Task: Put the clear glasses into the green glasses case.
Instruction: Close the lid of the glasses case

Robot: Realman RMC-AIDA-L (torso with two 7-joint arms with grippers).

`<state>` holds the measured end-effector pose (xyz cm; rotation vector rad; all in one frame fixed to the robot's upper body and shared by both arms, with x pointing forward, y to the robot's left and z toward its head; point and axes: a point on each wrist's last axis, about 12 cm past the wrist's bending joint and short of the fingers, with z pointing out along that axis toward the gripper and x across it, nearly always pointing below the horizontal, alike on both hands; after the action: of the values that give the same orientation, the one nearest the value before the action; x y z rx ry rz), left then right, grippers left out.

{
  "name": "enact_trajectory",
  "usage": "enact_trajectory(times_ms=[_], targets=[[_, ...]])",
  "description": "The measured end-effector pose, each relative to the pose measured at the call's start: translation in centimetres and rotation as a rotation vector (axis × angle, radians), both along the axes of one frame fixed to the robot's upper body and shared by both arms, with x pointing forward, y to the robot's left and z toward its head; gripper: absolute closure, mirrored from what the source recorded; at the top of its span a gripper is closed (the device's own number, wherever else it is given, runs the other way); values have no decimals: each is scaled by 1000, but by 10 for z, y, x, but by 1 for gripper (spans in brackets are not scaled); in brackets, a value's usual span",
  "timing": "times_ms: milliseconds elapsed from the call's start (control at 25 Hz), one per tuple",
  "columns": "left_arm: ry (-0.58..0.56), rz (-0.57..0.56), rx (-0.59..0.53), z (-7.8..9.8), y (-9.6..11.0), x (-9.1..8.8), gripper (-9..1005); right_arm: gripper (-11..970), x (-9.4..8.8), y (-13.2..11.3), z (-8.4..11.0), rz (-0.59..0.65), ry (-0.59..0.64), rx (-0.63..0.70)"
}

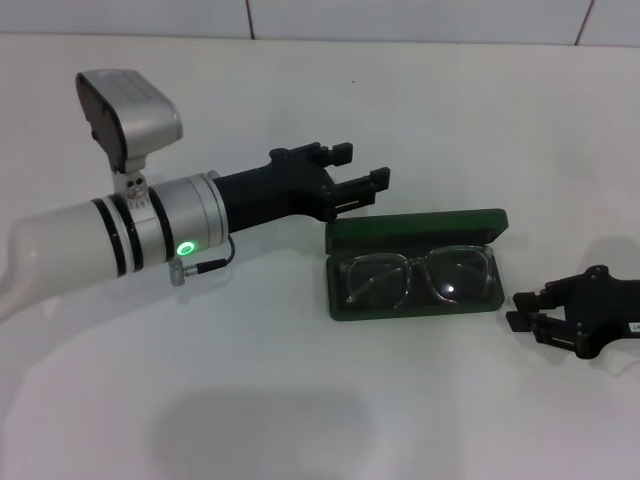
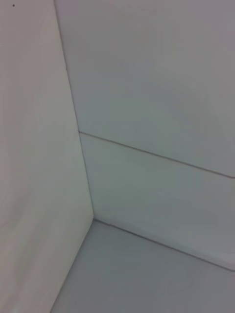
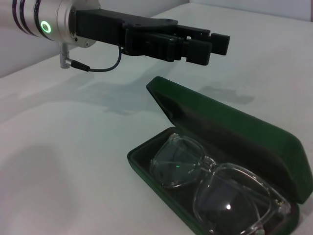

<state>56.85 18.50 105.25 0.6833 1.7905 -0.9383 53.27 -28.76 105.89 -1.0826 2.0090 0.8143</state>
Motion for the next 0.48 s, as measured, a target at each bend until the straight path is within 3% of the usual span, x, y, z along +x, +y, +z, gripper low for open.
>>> enact_trajectory(times_ms=[240,480], targets=[[-3,-18,16,1,-4,2,322,732,3,7,0,5,0,14],[-2,-106,58,-2,-19,-4,323,732,10,15,-3,12,2,16]])
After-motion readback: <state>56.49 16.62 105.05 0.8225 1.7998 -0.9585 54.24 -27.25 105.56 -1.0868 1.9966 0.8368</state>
